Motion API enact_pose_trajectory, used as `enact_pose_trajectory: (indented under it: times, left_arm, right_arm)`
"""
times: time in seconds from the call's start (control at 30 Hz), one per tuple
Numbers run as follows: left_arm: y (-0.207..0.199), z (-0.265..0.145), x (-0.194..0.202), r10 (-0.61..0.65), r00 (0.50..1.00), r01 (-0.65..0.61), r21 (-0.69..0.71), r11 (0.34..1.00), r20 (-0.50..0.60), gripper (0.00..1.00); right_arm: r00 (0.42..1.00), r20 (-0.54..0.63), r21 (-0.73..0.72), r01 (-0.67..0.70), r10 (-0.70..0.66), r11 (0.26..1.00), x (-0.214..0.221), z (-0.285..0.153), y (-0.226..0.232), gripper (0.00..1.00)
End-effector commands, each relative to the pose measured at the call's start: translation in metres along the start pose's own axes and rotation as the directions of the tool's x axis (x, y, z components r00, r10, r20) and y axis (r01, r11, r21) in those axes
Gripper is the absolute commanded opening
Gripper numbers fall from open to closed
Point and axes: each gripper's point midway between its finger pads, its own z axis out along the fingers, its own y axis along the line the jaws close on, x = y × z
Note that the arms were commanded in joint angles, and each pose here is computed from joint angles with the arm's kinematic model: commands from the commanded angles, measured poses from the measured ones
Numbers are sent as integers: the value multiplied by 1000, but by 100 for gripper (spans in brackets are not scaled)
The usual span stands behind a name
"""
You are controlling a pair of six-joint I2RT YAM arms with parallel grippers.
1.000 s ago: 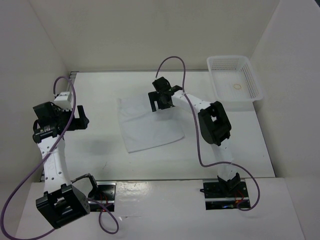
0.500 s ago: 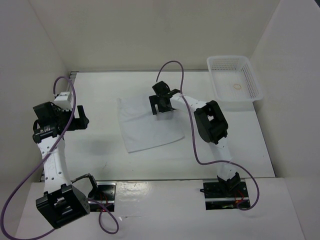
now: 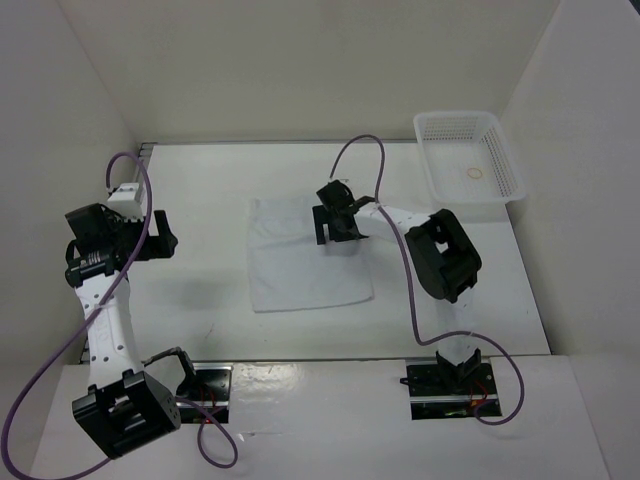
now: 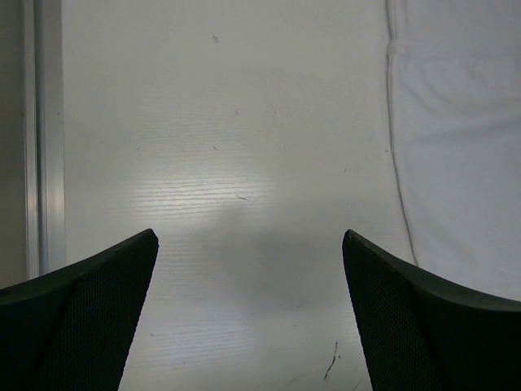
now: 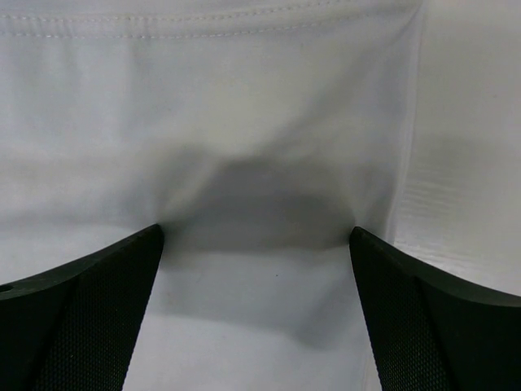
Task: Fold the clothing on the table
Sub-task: Flatten the skirt out
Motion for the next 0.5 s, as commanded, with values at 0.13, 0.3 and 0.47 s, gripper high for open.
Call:
enact_pose_trajectory:
  times: [0.13,0.3,0.47]
  left_arm:
    - [-2,-4,-8,0,999,0,6,1000,42,100]
    - [-2,-4,-8,0,999,0,6,1000,42,100]
    - [-2,-4,-8,0,999,0,6,1000,42,100]
  right_arm:
    - [990,-120,56,74,-67,996,58,-10,-2,99]
    - [973,-187,-5,134,-132,991,80,-18,18,99]
    - [956,-213,-32,202,-204,979,89,-29,29,99]
